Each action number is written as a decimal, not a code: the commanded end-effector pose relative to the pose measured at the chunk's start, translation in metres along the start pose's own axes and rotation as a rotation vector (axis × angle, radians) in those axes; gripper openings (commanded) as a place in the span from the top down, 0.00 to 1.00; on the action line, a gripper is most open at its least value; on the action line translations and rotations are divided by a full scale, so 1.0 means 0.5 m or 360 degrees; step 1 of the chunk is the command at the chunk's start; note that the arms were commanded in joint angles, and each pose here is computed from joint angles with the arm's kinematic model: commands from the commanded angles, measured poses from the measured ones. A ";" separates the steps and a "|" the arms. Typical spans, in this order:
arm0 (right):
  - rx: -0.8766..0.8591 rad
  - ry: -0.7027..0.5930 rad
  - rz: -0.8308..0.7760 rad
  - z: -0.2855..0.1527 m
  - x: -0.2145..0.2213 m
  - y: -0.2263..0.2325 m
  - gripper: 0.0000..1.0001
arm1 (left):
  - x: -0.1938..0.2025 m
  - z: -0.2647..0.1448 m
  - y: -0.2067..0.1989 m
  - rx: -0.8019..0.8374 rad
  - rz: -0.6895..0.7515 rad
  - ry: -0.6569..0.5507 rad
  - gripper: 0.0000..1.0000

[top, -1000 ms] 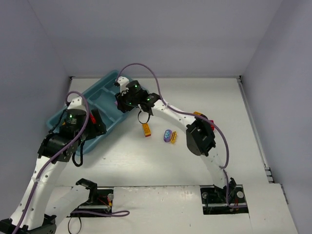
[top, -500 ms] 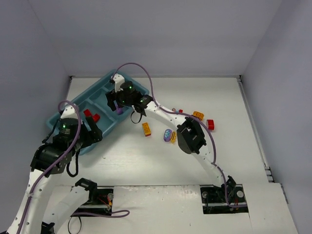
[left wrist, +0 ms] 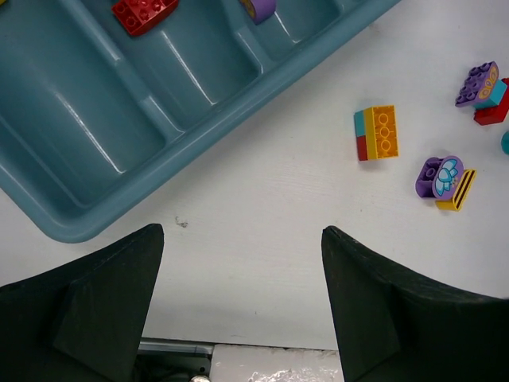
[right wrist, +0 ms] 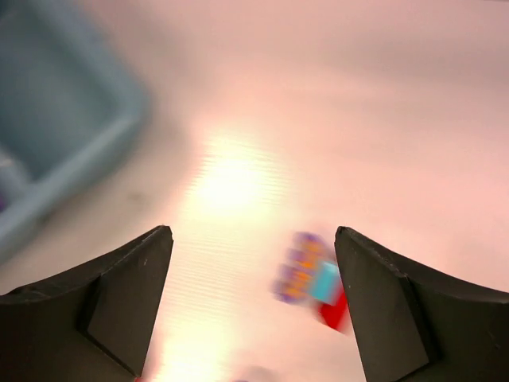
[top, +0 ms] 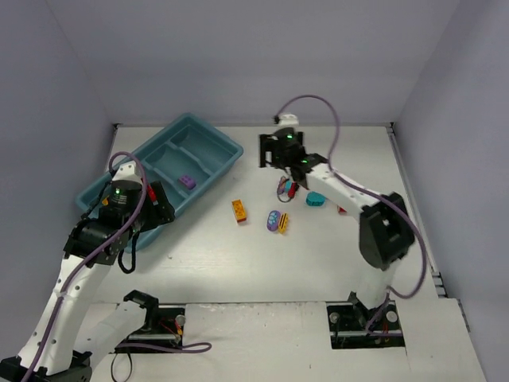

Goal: Sort the legos into containers by color

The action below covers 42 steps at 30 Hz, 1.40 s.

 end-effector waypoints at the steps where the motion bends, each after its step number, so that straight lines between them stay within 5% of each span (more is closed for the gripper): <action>1: 0.0316 -0.0158 0.0210 -0.100 -0.035 -0.113 0.20 | -0.020 0.017 -0.018 0.0078 0.0008 -0.0053 0.26; 12: 0.0842 0.0247 0.0494 -0.204 0.169 -0.355 0.22 | -0.027 0.028 -0.034 0.0158 0.0057 -0.0005 0.27; 23: 0.0783 0.0515 0.0472 -0.155 0.241 -0.408 0.27 | -0.016 0.025 -0.032 0.0201 0.0089 0.0041 0.26; 29: 0.0739 0.0563 0.0408 -0.142 0.257 -0.417 0.42 | -0.010 0.019 -0.026 0.0194 0.0098 0.0053 0.26; 38: 0.0623 0.0451 0.0341 -0.163 0.232 -0.401 0.99 | -0.004 0.023 -0.035 0.0292 0.0077 0.0072 0.27; 42: 0.0409 0.0276 0.0236 -0.201 0.177 -0.346 1.00 | -0.017 0.021 -0.054 0.0397 0.0056 0.0070 0.27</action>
Point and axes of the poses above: each gripper's point midway between its finger pads, its own z axis out along the fingers, its own y axis along the line the jaws close on, x = y × z, the point moved 10 cm from there along -z, back along the fingers, and after that the axes turned 1 degree about -z, right-handed, at the moved point
